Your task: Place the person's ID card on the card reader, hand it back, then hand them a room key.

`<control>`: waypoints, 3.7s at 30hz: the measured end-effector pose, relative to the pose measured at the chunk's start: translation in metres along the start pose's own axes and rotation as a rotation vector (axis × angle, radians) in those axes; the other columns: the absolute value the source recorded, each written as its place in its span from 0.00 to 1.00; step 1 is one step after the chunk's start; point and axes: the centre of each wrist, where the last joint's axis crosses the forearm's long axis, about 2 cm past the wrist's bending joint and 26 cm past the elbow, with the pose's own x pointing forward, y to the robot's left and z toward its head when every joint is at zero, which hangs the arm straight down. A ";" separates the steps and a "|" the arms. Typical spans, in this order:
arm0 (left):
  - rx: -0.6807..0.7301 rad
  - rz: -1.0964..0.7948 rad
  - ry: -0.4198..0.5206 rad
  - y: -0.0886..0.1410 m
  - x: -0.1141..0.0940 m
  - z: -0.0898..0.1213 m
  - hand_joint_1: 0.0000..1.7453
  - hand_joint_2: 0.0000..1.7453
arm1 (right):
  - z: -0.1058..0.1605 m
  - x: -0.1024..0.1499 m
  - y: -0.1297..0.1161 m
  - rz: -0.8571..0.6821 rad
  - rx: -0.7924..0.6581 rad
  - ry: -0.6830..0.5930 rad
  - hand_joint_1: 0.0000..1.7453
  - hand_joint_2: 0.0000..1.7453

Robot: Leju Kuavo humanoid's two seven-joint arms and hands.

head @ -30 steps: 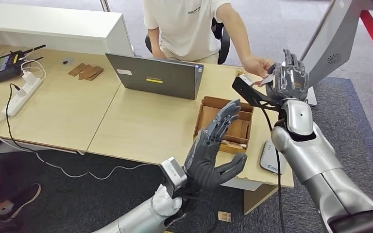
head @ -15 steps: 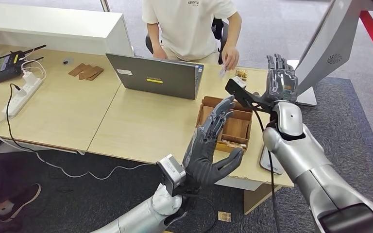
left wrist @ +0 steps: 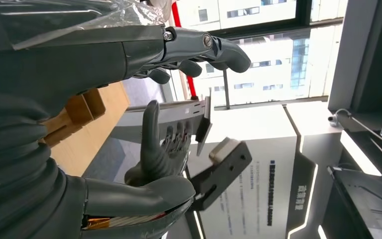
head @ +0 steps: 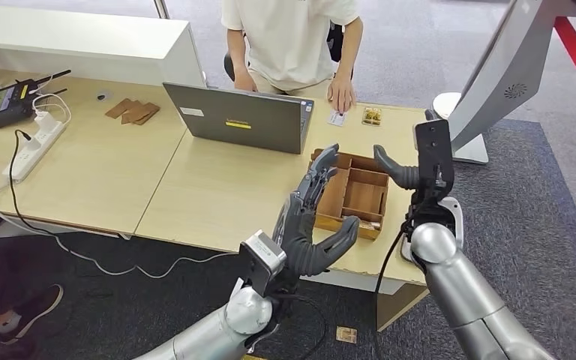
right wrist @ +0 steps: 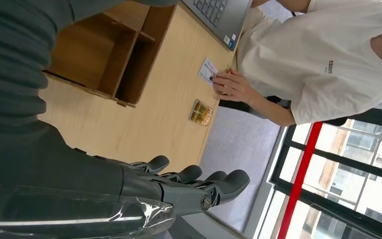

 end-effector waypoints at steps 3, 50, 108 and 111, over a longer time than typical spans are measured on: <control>0.011 -0.017 0.003 0.004 0.001 0.003 0.00 1.00 | 0.028 -0.009 -0.001 -0.051 0.000 -0.003 0.00 1.00; -0.034 0.031 -0.057 0.002 0.010 -0.003 0.00 1.00 | 0.128 -0.065 0.066 0.871 0.371 -0.226 0.00 1.00; -0.089 0.070 -0.057 -0.010 0.019 0.006 0.00 1.00 | 0.099 -0.105 0.055 1.194 0.294 -0.284 0.00 1.00; -0.089 0.070 -0.059 -0.010 0.019 0.006 0.00 1.00 | 0.099 -0.105 0.055 1.198 0.299 -0.281 0.00 1.00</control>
